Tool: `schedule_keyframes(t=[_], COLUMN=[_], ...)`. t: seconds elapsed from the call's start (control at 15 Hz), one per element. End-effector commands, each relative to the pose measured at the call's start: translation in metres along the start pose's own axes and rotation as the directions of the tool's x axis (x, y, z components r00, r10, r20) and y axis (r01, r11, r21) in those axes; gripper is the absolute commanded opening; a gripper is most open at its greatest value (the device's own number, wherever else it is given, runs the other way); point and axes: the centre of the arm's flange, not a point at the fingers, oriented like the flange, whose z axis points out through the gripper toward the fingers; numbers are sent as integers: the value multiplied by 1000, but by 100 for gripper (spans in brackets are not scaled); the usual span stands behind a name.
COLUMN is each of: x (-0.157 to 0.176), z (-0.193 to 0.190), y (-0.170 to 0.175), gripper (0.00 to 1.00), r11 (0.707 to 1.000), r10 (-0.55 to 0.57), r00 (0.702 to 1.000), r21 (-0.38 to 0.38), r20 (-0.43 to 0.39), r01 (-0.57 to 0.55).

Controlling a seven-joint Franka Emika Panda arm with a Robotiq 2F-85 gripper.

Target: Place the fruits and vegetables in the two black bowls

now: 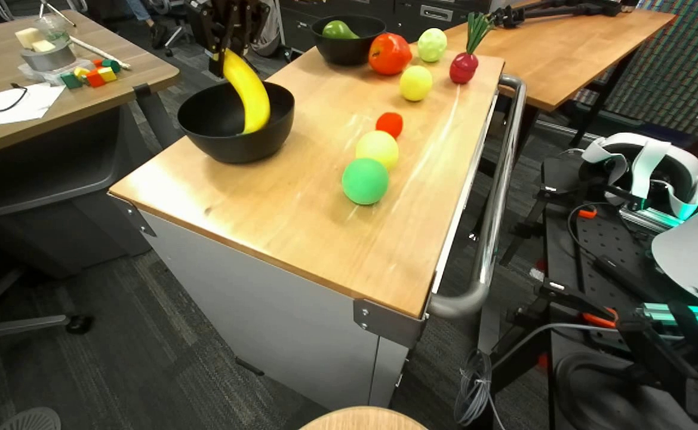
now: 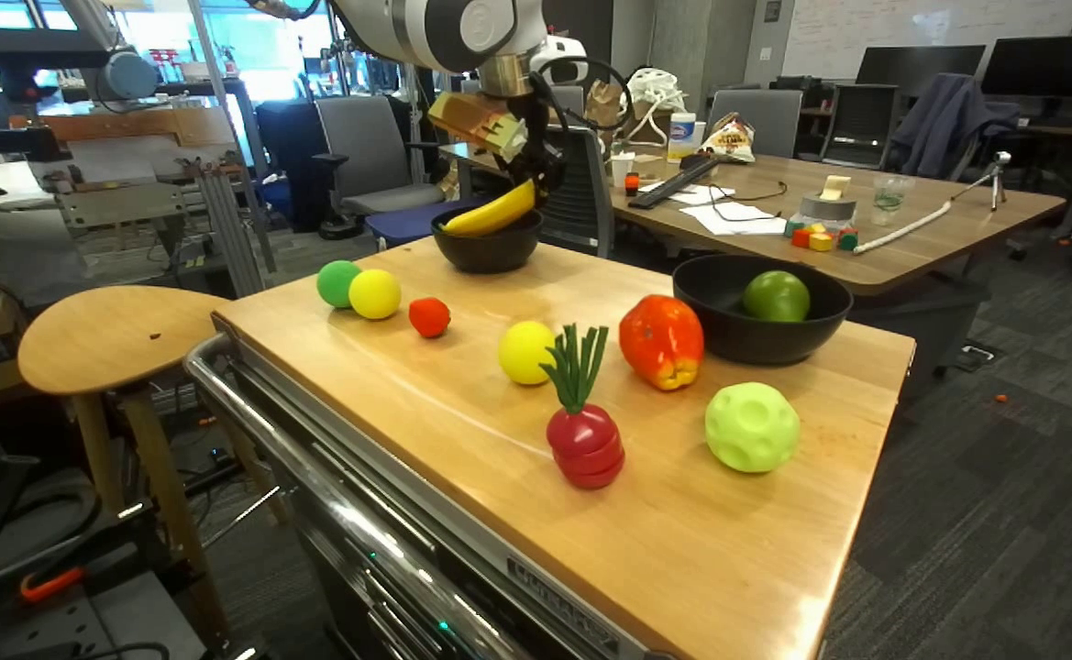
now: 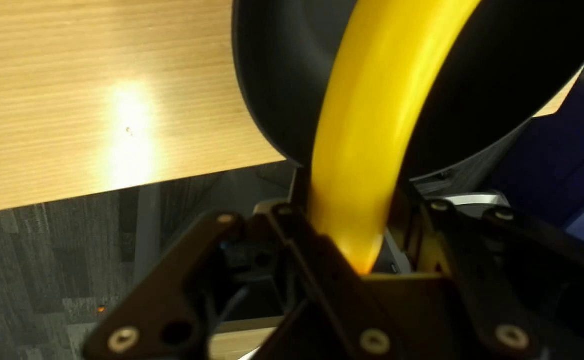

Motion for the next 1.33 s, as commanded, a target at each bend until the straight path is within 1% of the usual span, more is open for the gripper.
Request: schedule_keyframes(t=[0.0,0.2,0.27,0.47,0.53,0.6,0.67,0.73,0.87,1.0,1.07,1.13,1.2,1.27], x=[-1,-9,-14,-23,-32,-47,-58,-25,-29,-30,-32,-38,-46,-55], z=[-12,-29,-45,-84,-100,-117,-127,-85,-100,-89,-77,-64,-54,-46], y=[1,3,6,16,25,34,42,23,30,29,21,18,8,3], gripper=[69,92,99,100,100,100,100,100,99,100,100,100,100,100], r11=[1000,999,998,996,992,983,974,987,986,986,985,984,980,973], r10=[-15,-47,-57,-80,-112,-165,-209,-145,-149,-150,-164,-176,-201,-224], r00=[999,999,998,997,993,981,969,986,985,983,973,965,948,934], r21=[26,22,25,38,62,104,119,81,83,85,80,60,34,3], r20=[-36,24,33,-2,30,101,129,88,92,104,163,193,245,278], r01=[16,47,56,80,110,154,194,138,142,141,153,167,198,232])
